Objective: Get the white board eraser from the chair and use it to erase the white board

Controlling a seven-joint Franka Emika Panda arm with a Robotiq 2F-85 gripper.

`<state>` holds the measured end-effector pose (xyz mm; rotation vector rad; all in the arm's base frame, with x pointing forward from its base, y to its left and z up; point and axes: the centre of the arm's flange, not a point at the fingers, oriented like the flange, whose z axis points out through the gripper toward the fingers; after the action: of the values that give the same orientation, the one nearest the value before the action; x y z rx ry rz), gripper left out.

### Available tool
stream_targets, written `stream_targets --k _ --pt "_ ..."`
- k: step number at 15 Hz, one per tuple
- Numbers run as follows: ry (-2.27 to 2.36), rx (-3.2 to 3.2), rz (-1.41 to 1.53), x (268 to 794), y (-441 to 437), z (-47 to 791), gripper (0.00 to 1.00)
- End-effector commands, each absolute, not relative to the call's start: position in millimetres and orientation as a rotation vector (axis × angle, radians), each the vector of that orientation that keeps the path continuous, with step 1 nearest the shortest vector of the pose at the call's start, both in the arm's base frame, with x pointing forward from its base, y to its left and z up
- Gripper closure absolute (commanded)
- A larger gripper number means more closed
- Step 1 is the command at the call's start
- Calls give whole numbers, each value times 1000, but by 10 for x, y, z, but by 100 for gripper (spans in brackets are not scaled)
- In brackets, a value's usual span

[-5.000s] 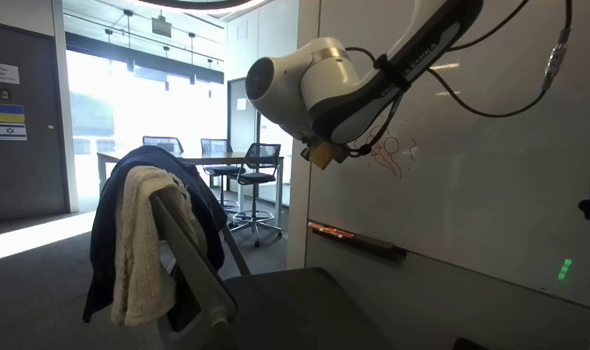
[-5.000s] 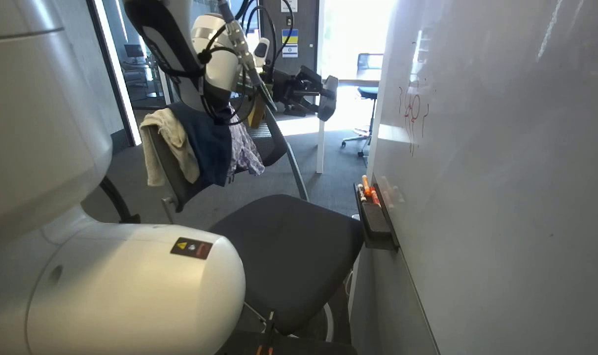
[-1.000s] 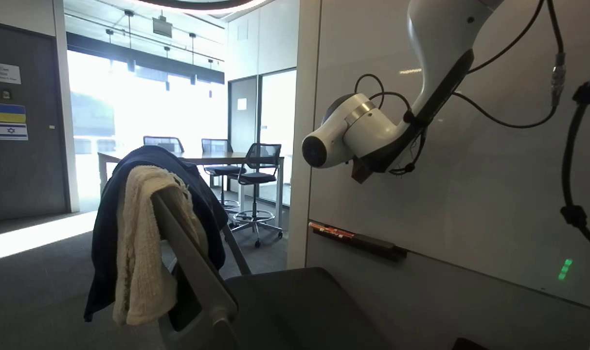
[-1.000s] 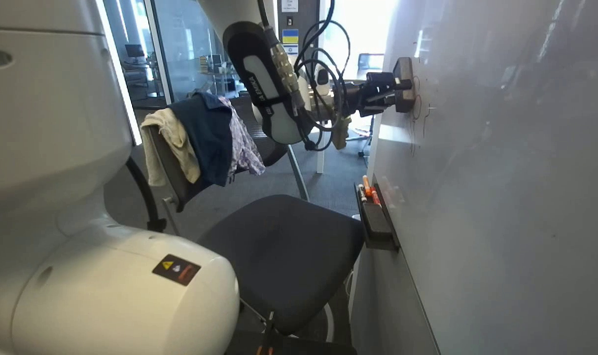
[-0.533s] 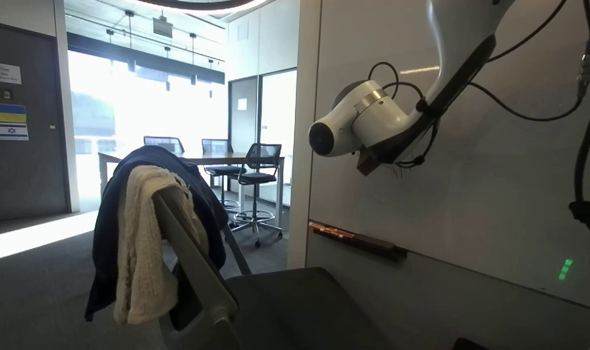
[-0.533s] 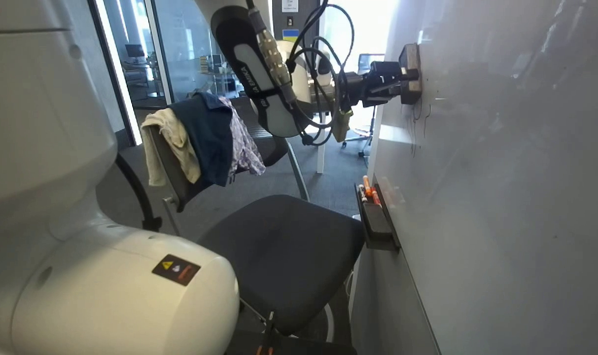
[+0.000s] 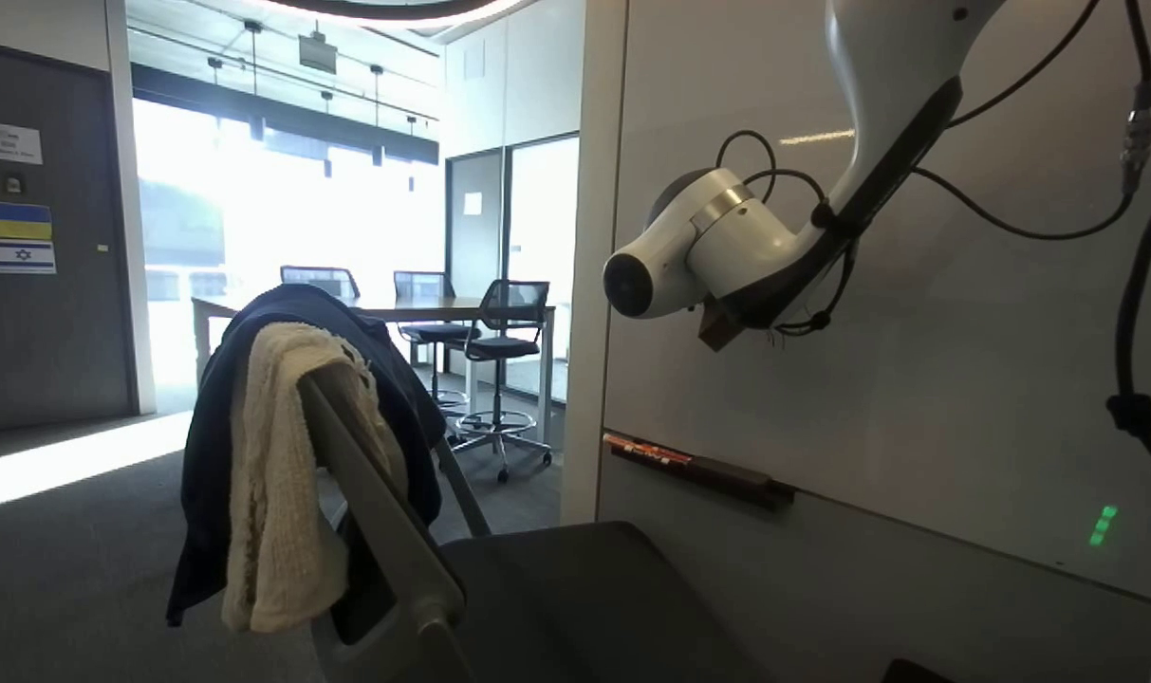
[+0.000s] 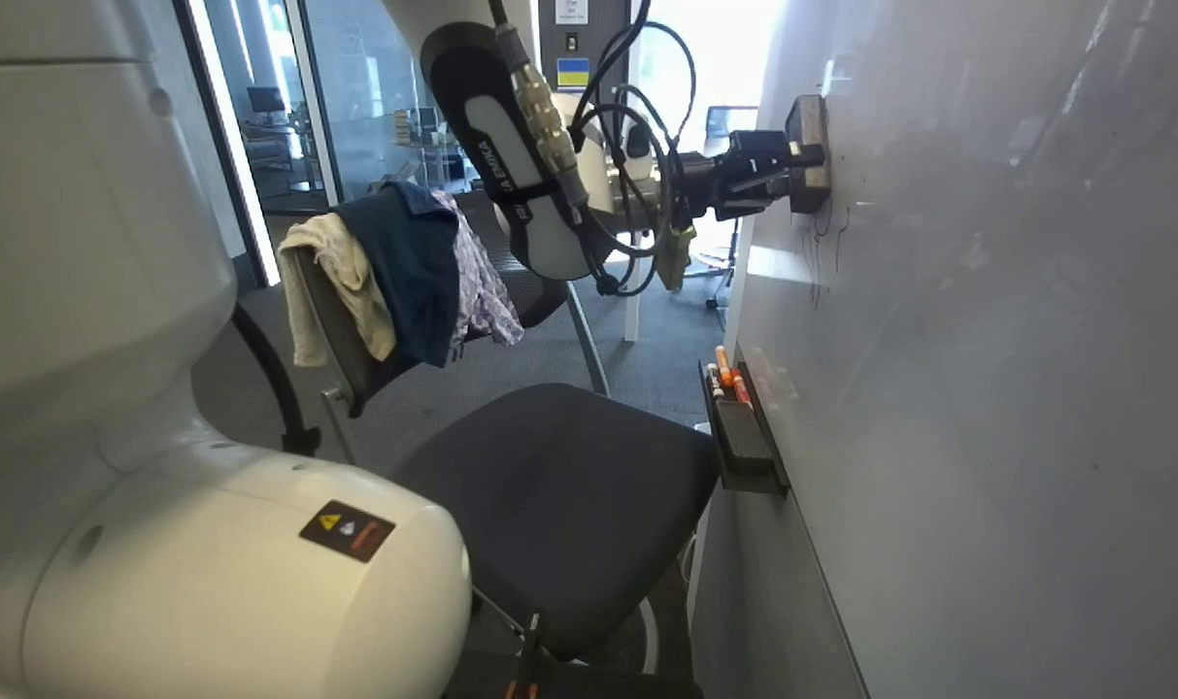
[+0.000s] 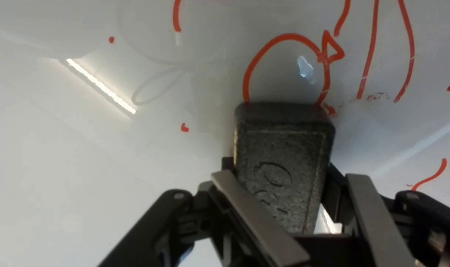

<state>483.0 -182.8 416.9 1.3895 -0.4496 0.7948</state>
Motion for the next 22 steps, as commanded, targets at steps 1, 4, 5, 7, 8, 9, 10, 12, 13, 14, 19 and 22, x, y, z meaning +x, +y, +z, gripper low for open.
stream_targets --k 1,4,5,7,8,9,10,12,13,14,19,22 --pt "-540 1402 646 4690 -2490 3801 69" --pt "-503 1354 611 4633 -2489 3636 69" --pt "-488 1342 610 4622 -2493 3579 69" --pt "-445 1294 635 4621 -2507 3475 69" --pt "-431 1269 661 4630 -2525 3451 69" --pt "-411 1254 674 4636 -2542 3421 69" --pt "-372 1238 690 4642 -2552 3374 69" --pt "-333 1249 686 4627 -2563 3251 69" --pt "-324 1268 677 4615 -2561 3164 69" --pt "-317 1277 671 4606 -2561 3091 69" --pt "-316 1318 638 4591 -2578 2799 69" --pt "-300 1332 639 4592 -2586 2660 69"
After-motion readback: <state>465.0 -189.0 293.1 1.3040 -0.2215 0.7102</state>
